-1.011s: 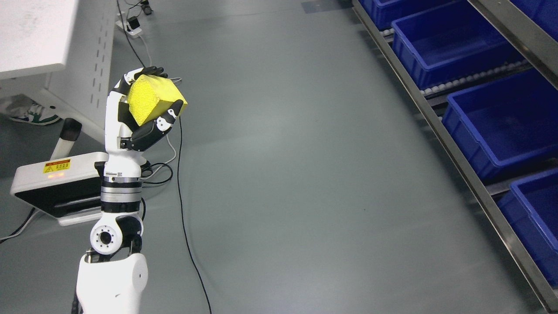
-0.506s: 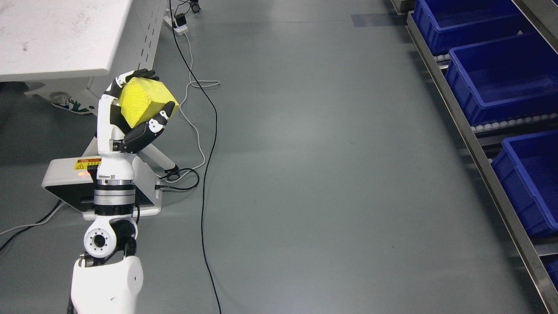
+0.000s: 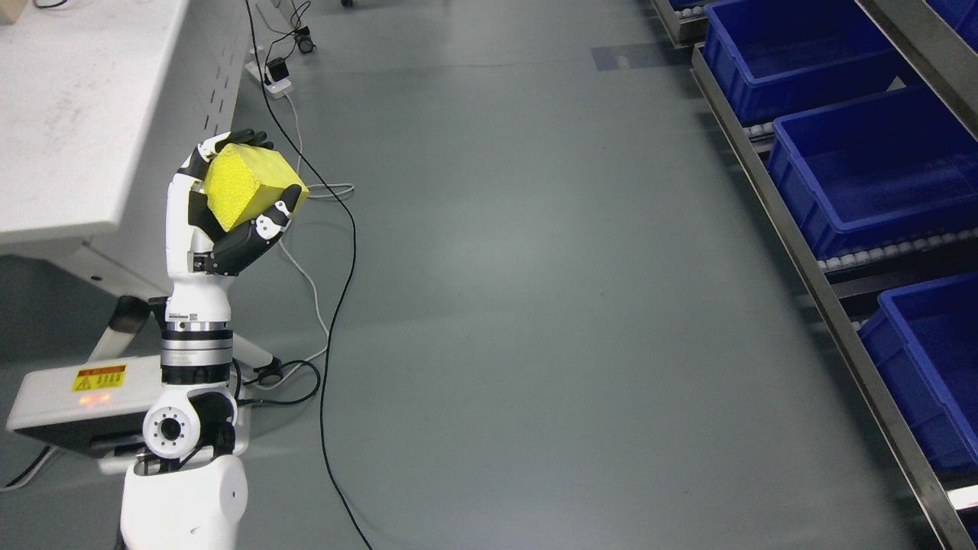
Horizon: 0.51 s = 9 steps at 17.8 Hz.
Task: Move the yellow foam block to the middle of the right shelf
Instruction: 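Hold the cube in the left hand while turning toward the blue bins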
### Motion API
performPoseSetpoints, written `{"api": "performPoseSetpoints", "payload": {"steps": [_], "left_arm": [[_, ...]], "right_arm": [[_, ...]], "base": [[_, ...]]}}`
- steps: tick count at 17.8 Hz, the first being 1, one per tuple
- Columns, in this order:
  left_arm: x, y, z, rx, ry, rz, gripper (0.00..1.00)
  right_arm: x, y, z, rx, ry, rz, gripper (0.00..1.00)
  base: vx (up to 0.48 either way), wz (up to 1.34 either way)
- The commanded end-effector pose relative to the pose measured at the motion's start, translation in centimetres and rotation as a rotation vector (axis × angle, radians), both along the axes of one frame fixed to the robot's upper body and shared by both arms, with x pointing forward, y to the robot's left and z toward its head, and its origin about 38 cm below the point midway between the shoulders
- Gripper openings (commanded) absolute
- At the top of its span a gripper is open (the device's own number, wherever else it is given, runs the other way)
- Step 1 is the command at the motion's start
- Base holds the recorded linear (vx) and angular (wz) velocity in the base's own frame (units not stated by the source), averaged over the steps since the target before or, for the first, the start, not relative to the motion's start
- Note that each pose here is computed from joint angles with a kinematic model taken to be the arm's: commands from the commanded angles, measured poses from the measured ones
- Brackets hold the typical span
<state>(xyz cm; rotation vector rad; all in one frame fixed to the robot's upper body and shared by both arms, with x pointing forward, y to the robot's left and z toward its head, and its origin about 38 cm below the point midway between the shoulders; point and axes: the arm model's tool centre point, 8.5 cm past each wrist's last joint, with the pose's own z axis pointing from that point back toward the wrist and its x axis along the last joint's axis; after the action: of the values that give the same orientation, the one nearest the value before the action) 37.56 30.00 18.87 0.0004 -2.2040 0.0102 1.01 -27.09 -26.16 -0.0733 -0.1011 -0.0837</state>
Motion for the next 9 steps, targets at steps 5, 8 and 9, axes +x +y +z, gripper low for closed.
{"api": "performPoseSetpoints", "payload": {"steps": [5, 8, 9], "left_arm": [[-0.2, 0.95, 0.24, 0.016, -0.003, 0.018, 0.35], [-0.19, 0.89, 0.24, 0.016, -0.003, 0.016, 0.35], [-0.15, 0.89, 0.28, 0.016, -0.003, 0.016, 0.35]], "right_arm": [[0.8, -1.18, 0.11, -0.019, -0.02, 0.002, 1.0], [0.8, -1.18, 0.11, -0.019, -0.021, 0.0, 1.0], [0.8, -1.18, 0.11, -0.019, -0.02, 0.002, 1.0]], "base": [[0.364, -0.27], [0.368, -0.26], [0.375, -0.24]]}}
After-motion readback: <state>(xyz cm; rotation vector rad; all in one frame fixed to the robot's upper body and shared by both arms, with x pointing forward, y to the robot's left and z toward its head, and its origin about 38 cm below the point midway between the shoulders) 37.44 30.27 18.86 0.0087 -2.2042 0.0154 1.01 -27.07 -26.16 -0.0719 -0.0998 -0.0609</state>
